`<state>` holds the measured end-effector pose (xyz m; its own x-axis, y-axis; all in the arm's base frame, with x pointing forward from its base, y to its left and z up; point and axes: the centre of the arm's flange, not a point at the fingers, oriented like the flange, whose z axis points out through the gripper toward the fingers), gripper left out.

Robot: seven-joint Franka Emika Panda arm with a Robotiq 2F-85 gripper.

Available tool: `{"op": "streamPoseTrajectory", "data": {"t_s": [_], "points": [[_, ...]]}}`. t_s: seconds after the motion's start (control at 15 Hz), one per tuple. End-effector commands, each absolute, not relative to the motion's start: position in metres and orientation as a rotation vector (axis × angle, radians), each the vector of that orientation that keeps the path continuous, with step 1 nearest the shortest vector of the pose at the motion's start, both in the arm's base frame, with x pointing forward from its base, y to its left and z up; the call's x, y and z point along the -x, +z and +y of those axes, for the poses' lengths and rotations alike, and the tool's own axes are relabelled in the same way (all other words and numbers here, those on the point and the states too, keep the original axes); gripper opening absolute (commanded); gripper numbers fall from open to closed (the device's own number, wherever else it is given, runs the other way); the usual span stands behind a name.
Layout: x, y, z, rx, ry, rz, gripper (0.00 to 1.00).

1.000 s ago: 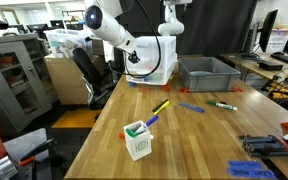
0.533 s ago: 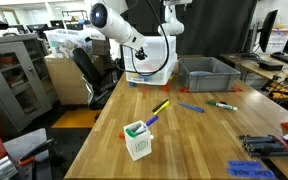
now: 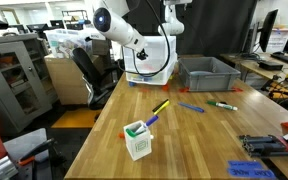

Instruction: Open the top drawer of the cabinet on the table

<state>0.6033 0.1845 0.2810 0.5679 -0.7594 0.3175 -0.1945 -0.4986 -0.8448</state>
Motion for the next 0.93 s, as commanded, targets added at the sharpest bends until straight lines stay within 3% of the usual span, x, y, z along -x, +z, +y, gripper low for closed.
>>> {"op": "streamPoseTrajectory", "data": {"t_s": [0.0, 0.53, 0.8, 0.87], "points": [[-0.593, 0.276, 0.191, 1.961, -0.914, 0.799, 0.95], [-0.589, 0.282, 0.198, 1.864, -0.886, 0.82, 0.33], [-0.581, 0.283, 0.192, 1.804, -0.878, 0.87, 0.08], [-0.58, 0.283, 0.19, 1.785, -0.876, 0.88, 0.08]]}}
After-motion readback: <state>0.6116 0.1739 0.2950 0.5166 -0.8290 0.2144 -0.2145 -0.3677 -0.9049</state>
